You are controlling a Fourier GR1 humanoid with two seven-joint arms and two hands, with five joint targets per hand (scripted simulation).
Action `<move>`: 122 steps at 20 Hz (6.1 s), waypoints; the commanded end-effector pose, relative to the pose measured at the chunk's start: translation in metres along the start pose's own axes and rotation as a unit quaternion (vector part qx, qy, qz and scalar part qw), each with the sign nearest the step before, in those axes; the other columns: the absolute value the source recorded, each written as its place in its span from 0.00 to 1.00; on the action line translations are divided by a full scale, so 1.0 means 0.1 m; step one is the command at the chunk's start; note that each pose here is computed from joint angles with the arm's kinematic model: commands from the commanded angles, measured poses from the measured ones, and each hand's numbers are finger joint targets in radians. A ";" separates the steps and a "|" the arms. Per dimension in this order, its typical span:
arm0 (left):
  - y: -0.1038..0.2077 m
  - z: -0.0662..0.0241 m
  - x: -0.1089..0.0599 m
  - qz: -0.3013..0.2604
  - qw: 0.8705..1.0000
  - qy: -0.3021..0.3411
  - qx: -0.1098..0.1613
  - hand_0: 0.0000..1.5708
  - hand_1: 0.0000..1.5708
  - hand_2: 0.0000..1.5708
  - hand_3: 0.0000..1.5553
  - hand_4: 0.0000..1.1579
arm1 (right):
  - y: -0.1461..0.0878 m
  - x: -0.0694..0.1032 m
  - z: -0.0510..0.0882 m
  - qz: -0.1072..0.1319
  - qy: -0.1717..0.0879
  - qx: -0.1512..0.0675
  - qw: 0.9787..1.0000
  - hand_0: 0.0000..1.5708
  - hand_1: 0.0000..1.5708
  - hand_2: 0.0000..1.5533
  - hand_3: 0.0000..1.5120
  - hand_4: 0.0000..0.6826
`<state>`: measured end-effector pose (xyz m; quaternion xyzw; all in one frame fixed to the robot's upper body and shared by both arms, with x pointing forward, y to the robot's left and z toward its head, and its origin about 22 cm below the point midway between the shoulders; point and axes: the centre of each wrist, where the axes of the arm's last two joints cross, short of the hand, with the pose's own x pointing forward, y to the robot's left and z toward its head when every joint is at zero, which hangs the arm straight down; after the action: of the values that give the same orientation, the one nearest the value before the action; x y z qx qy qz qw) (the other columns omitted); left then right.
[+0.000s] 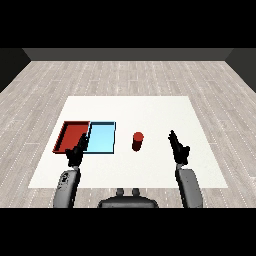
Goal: Pick the red can and put it in the red box
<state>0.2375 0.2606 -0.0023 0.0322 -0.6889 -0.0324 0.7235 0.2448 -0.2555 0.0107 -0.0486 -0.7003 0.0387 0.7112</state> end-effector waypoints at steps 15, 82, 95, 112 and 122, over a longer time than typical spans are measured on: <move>-0.06 0.017 0.06 0.054 0.965 -0.257 0.000 0.00 0.00 0.00 0.00 0.00 | -0.47 -0.01 0.25 -0.070 -0.190 0.041 0.978 0.00 0.00 0.00 0.00 0.00; 0.00 -0.103 -0.02 0.099 0.958 -0.270 -0.005 0.00 0.00 0.00 0.00 0.00 | 1.04 -0.46 -0.78 -0.201 -0.070 0.093 0.973 0.00 0.00 0.00 0.00 0.00; -0.08 0.084 0.07 0.083 0.957 -0.277 0.000 0.00 0.00 0.00 0.00 0.00 | 1.32 -0.58 -0.77 -0.188 -0.053 0.073 0.978 0.00 0.00 0.00 0.00 0.00; -0.17 0.010 0.30 0.091 0.958 -0.273 0.009 0.00 0.00 0.00 0.00 0.00 | 1.47 -0.51 -0.84 -0.191 -0.036 0.082 0.978 0.00 0.00 0.00 0.00 0.00; -0.13 0.005 0.09 0.089 0.955 -0.283 0.001 0.00 0.00 0.00 0.00 0.00 | 1.37 -0.57 -1.07 -0.176 -0.022 0.090 0.980 0.00 0.00 0.00 0.00 0.00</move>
<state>0.2446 0.2534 0.0152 -0.0436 -0.8621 0.0294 0.5040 0.3446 -0.1216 -0.0578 0.1464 -0.7131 -0.0289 0.6851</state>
